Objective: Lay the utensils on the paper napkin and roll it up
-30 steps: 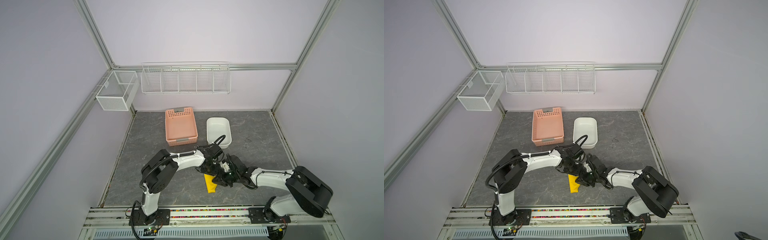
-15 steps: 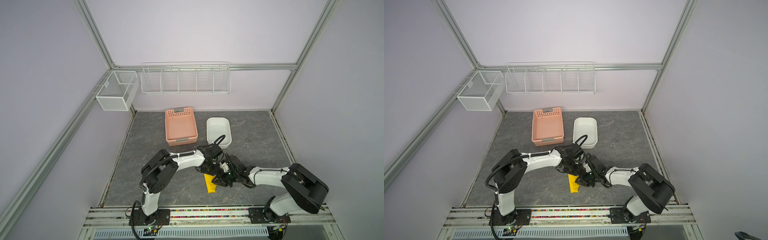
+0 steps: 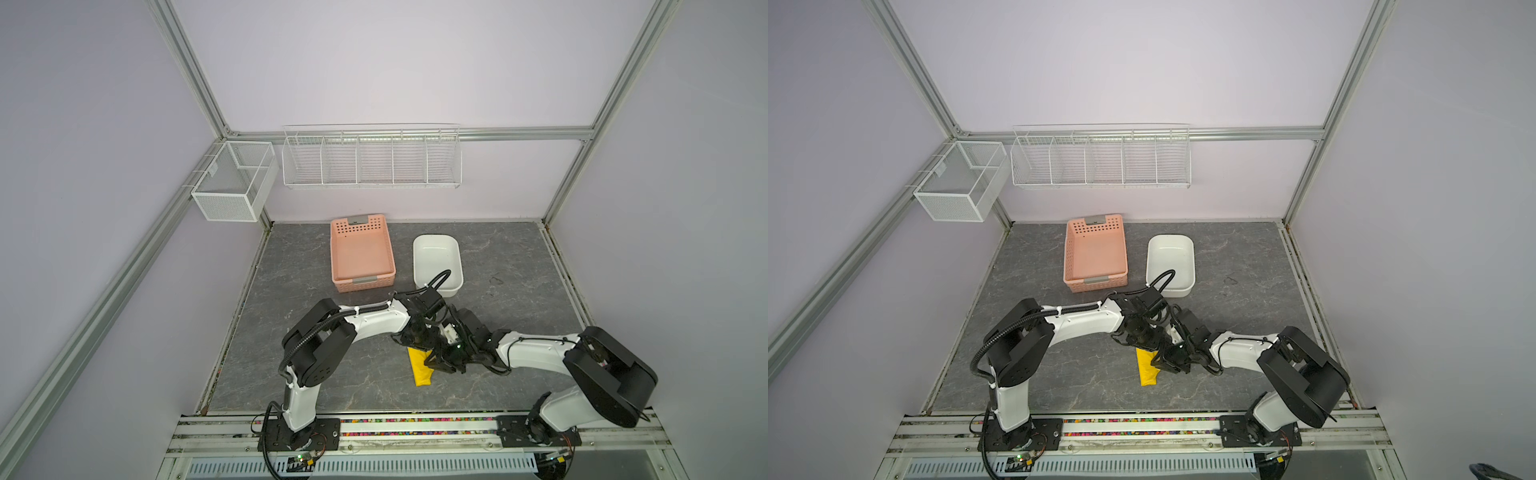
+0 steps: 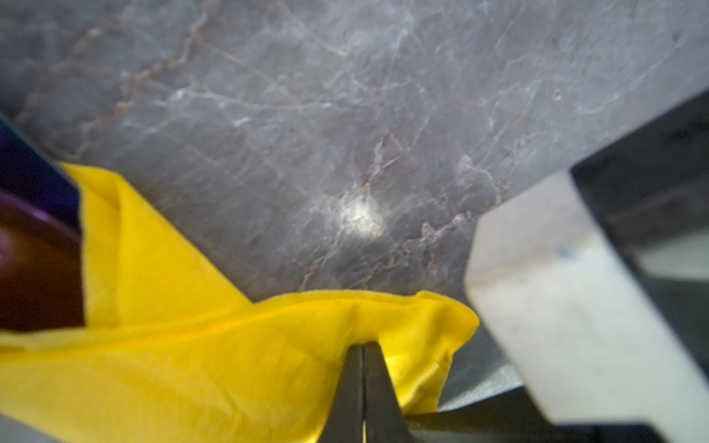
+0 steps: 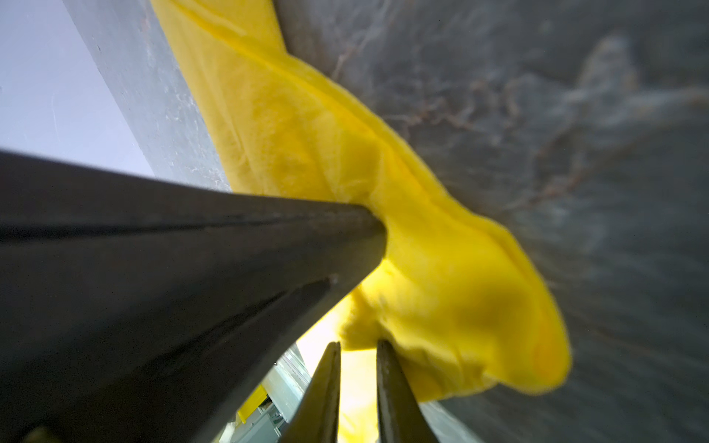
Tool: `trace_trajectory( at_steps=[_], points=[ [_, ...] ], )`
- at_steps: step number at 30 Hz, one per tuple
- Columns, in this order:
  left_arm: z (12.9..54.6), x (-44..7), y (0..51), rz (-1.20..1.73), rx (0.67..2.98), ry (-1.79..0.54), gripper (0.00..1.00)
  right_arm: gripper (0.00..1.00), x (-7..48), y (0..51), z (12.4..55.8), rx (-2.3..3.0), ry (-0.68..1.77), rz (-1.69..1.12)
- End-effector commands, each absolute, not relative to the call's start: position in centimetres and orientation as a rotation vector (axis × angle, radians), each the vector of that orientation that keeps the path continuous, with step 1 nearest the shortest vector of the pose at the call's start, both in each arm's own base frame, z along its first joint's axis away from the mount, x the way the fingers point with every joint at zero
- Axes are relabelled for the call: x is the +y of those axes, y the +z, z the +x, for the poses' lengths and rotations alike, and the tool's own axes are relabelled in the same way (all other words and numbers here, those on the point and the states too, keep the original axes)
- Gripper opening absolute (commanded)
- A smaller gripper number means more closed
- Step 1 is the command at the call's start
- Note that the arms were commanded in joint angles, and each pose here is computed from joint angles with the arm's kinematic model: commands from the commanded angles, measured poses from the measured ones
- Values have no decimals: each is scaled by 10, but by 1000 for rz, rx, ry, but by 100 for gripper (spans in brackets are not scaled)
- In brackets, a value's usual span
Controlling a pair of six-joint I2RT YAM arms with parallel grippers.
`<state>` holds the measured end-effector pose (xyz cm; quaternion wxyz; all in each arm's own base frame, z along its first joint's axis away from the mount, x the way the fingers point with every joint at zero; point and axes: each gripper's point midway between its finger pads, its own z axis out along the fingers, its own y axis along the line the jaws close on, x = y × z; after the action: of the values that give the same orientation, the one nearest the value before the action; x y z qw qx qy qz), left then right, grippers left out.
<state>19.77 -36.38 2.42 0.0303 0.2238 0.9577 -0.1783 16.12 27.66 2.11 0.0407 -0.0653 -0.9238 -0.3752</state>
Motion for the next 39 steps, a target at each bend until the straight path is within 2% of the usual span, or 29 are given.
trace_trajectory(
  at_steps=[1,4,9,16,27,33,39],
  points=[
    [214,-375,55,641,2859,-591,0,18,265,1,153,-2842,-1015,-248],
    [222,-373,70,586,2821,-612,0,16,263,-2,152,-2841,-1002,-263],
    [228,-363,88,486,2782,-645,5,14,262,-5,150,-2835,-1001,-284],
    [231,-328,106,284,2745,-700,12,12,262,-7,146,-2825,-1003,-315],
    [203,-286,74,82,2839,-888,29,10,270,-5,139,-2809,-1022,-309],
    [199,-293,61,67,2865,-1029,34,10,272,-6,139,-2804,-1025,-296],
    [190,-287,37,26,2957,-994,34,10,271,-5,139,-2812,-1024,-299]
  ],
)
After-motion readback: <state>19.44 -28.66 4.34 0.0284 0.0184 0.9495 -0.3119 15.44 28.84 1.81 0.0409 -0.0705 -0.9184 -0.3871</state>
